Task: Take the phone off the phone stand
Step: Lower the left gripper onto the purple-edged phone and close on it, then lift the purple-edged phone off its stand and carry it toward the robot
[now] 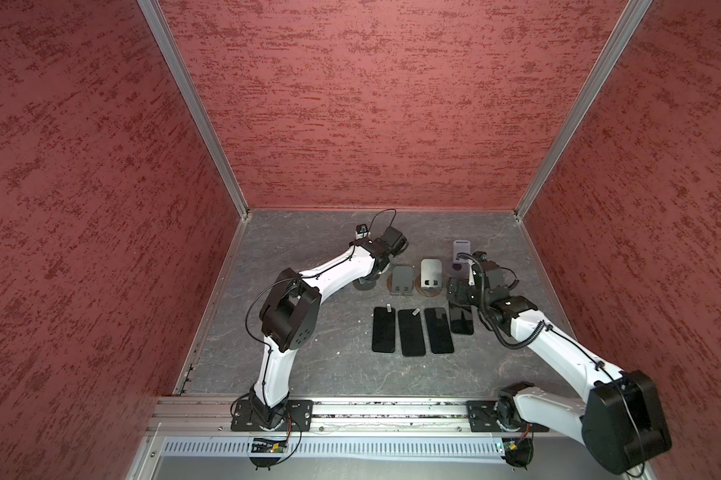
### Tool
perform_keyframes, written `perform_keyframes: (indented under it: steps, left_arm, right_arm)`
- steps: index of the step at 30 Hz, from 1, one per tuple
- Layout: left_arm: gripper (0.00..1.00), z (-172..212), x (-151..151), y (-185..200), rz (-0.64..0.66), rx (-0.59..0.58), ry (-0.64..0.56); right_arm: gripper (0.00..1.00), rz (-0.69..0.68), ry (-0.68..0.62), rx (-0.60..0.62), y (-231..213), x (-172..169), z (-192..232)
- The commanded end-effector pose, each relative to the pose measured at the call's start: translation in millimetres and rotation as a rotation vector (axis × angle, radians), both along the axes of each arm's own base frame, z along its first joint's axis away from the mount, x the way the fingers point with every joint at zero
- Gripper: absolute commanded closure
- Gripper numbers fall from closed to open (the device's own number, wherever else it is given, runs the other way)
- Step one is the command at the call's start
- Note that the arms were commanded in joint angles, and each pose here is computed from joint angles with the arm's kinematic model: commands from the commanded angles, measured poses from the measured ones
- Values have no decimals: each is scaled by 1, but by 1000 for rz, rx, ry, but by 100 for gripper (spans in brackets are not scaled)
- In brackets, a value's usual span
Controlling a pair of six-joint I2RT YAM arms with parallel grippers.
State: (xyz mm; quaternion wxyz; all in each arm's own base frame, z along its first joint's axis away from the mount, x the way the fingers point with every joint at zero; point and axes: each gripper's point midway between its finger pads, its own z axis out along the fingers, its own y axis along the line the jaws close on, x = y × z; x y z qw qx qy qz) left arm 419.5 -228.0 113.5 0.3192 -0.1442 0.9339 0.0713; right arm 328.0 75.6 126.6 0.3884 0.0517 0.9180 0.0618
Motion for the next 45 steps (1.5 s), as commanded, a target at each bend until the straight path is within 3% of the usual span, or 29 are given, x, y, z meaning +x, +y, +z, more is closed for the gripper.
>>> perform_keyframes:
  steps: [1, 17, 27, 38, 45]
  left_arm:
    - [0, -3, 5, 1, 17, -10, 15]
    - [3, -21, 13, -1, 20, -4, 47]
    - [12, -23, 10, 1, 13, 18, 54]
    - [31, -26, 10, 0, -2, 30, 40]
    - [33, -5, 9, -6, -55, 82, -29]
  right_arm:
    - [1, -2, -22, -13, -2, 4, 2]
    - [1, 12, -2, -9, 1, 4, -6]
    - [1, 16, 4, -7, 2, 5, -8]
    - [1, 21, 24, -5, 4, 5, -12]
    - [1, 24, 29, -3, 5, 5, -13]
